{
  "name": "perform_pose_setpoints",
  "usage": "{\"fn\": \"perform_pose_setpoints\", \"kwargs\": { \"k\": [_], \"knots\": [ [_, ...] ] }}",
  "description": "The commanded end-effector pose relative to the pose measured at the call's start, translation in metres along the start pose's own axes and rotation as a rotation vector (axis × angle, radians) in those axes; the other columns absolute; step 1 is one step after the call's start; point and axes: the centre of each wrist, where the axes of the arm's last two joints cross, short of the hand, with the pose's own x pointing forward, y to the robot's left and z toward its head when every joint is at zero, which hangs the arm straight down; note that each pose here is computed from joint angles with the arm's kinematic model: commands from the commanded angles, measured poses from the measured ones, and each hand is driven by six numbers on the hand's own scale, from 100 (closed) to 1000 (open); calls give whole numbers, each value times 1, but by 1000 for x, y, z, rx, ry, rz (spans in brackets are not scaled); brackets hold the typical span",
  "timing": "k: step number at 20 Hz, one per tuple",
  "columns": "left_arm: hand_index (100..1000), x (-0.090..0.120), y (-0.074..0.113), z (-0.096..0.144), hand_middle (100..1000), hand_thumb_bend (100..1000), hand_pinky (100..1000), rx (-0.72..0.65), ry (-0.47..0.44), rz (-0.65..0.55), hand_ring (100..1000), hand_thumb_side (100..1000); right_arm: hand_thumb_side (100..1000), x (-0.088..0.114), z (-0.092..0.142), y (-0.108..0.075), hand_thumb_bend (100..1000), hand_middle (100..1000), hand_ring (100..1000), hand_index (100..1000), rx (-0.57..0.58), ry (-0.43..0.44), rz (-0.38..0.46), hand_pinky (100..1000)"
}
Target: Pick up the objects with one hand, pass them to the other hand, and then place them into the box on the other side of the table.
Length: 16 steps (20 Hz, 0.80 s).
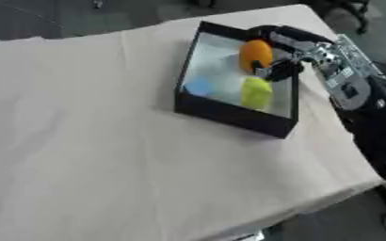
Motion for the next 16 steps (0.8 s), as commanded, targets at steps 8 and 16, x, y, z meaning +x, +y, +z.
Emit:
{"fn": "perform_pose_setpoints", "kwargs": {
  "k": [8,16],
  "knots": [
    [916,3,18,-2,673,451,897,95,-7,17,714,494,233,5,20,-38,100,1000,1000,1000,-256,-24,-207,1000],
    [914,-5,22,2,691,116,915,203,26,146,725,832,462,6,44,-51,100,1000,1000,1000,-488,-174,-623,1000]
  ]
}}
